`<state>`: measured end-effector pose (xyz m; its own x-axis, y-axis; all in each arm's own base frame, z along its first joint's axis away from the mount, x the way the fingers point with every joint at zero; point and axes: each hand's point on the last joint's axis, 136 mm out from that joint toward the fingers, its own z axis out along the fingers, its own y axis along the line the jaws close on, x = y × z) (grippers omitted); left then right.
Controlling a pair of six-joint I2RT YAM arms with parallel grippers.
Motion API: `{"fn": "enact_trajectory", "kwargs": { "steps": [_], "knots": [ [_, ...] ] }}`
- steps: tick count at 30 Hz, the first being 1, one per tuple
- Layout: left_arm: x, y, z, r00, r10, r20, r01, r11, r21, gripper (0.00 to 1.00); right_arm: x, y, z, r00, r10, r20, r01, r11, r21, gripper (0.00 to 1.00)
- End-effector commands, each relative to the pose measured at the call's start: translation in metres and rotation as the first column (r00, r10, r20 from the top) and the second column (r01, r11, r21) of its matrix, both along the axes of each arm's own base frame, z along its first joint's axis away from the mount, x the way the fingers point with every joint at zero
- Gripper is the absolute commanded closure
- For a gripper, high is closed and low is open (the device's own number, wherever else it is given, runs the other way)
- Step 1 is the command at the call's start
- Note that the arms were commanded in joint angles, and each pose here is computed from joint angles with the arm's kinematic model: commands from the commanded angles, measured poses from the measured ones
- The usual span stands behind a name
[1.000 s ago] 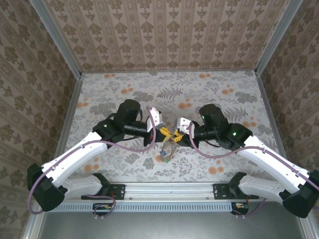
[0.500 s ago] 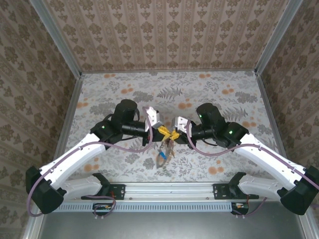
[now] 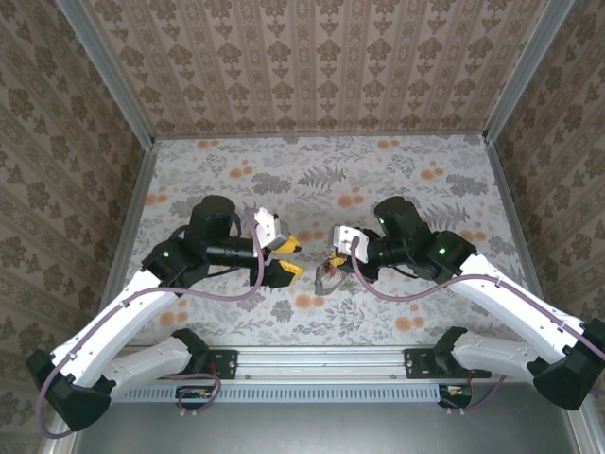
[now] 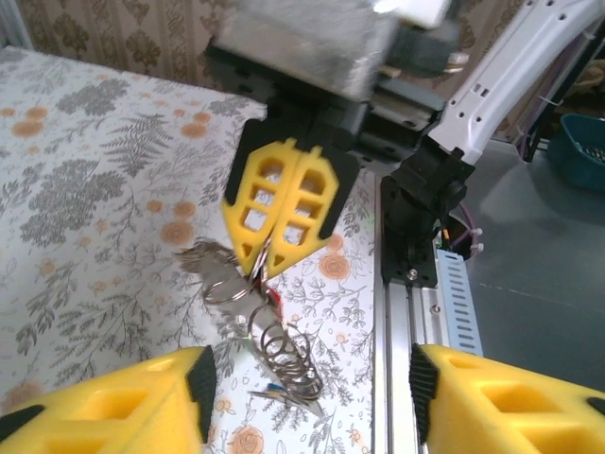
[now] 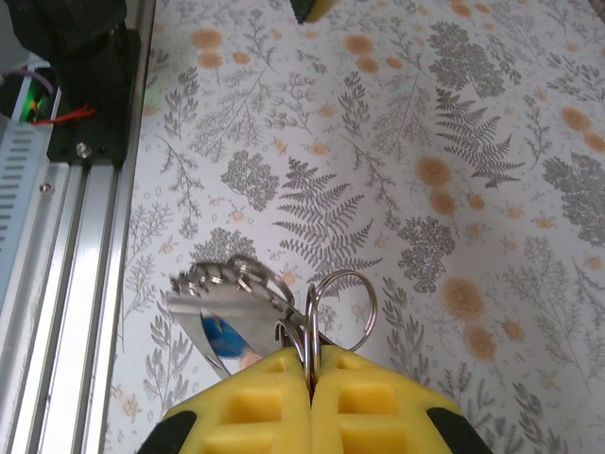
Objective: Put the keys on the keyring
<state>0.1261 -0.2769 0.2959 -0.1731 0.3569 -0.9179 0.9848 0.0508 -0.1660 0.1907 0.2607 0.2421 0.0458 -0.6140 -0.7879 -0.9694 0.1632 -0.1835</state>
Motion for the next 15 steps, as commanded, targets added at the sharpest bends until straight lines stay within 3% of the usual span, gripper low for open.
{"fn": "enact_trajectory", "kwargs": {
  "steps": [1,6,15],
  "knots": [
    [0.015,-0.007,-0.002,0.999,0.043,-0.012,-0.042,0.999,0.018,0.54,-0.001,0.001,0.017,0.997,0.034,0.071,-0.032,0.999,-0.022,1.00],
    [0.009,-0.030,-0.009,0.998,-0.067,0.015,0.067,0.997,0.030,0.76,-0.001,0.004,0.016,0.998,0.036,0.058,-0.035,0.999,-0.024,1.00],
    [0.006,-0.041,-0.018,0.990,-0.112,0.082,0.108,0.993,0.048,0.77,-0.005,0.009,0.018,0.998,0.052,0.039,-0.052,0.999,-0.002,1.00]
  ]
}}
